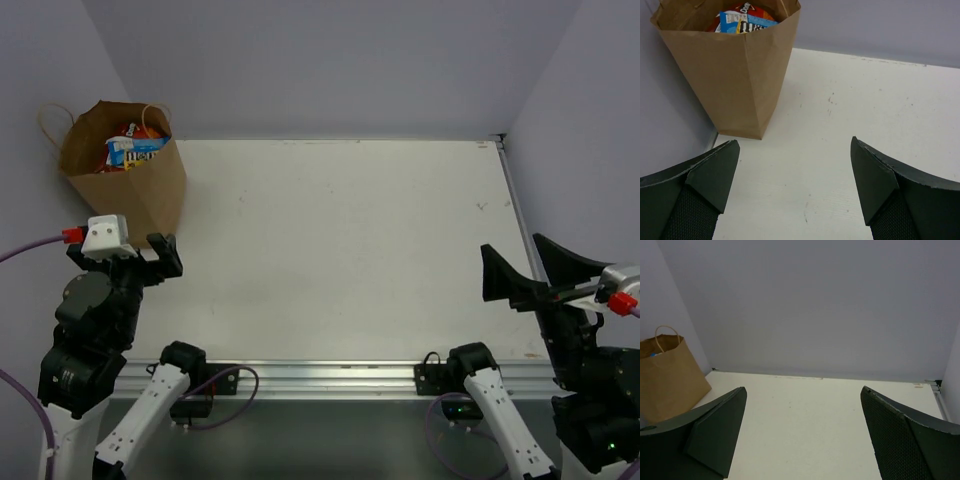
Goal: Take the snacks out of the paper bag
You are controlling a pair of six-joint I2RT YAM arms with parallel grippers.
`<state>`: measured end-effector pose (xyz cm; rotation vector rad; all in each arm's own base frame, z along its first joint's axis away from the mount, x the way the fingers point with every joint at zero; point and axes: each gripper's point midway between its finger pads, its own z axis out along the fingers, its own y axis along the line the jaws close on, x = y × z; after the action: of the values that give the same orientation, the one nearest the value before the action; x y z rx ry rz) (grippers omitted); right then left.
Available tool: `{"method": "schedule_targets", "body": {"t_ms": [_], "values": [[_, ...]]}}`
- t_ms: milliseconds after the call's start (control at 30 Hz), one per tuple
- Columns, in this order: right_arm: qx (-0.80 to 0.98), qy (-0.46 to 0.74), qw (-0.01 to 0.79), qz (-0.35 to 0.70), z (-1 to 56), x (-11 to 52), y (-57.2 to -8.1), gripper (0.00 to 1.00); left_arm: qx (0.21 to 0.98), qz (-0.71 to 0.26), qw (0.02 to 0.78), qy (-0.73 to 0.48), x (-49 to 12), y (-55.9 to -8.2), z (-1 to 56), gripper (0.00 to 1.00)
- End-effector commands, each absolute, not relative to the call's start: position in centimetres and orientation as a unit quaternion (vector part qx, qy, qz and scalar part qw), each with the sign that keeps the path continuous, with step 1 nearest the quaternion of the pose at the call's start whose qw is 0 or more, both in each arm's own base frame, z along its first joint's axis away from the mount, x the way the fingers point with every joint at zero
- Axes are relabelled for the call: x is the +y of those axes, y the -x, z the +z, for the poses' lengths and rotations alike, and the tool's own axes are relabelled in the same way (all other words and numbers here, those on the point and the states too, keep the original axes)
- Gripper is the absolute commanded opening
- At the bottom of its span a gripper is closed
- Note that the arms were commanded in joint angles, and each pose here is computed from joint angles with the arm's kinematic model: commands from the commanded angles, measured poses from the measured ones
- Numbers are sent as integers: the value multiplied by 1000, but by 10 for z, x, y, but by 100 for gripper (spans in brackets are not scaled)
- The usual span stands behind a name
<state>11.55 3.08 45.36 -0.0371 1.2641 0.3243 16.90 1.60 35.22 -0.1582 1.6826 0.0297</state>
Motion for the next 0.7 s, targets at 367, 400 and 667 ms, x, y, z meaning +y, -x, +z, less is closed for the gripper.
{"method": "schedule_targets", "body": {"t_ms": [367,400,667], "values": [[662,99,697,255,401,94,-156,99,782,39,620,40,-20,-272,370,100],[661,111,694,264,400,99,-157,99,777,48,626,42,-20,-283,377,100],[664,172,650,328,377,130,-153,99,781,125,604,98,33,-383,394,100]]}}
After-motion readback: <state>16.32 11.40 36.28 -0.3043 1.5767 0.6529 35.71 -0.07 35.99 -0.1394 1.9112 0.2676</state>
